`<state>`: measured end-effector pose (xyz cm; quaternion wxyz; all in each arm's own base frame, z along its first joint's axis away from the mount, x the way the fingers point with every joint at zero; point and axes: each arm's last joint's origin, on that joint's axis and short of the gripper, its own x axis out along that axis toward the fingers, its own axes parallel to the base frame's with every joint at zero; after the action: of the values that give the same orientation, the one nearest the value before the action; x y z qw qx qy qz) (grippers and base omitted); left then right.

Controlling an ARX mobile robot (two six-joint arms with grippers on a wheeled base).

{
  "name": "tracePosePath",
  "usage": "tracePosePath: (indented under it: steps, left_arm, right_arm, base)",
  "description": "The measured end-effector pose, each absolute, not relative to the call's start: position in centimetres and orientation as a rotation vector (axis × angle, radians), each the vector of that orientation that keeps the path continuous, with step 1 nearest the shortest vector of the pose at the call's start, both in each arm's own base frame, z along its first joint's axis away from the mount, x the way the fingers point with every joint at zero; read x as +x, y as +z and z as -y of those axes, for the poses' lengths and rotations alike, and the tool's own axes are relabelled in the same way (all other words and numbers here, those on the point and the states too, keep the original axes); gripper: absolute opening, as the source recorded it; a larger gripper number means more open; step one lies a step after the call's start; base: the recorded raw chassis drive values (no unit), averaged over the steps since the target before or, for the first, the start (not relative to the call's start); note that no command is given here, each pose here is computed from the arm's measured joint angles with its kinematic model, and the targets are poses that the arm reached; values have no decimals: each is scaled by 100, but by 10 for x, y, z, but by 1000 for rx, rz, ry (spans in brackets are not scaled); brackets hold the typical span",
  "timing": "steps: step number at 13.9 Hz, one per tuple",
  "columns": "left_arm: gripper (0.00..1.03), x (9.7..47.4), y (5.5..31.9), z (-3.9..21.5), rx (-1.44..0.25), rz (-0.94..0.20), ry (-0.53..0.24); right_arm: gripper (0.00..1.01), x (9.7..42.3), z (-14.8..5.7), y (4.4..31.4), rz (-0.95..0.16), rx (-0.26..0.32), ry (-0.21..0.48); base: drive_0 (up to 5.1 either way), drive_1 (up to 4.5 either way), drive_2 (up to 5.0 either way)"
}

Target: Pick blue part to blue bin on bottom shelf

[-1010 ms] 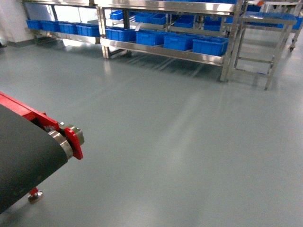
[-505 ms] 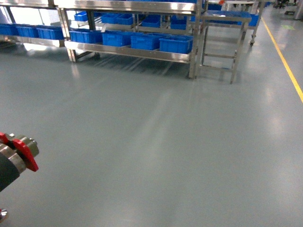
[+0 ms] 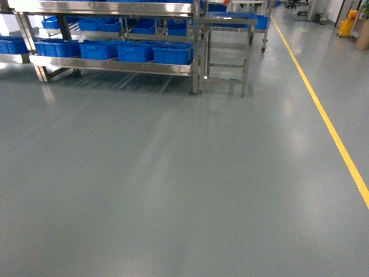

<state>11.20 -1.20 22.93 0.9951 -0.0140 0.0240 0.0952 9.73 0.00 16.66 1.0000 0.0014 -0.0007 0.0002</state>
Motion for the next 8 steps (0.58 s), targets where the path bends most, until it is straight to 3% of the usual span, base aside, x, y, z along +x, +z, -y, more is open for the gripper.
tracePosePath:
  steps: [8]
  left_arm:
    - [44, 112, 229, 12, -28, -48, 191]
  right_arm:
    - [98, 97, 0, 167, 1, 2, 0]
  base:
    - [-155, -155, -155]
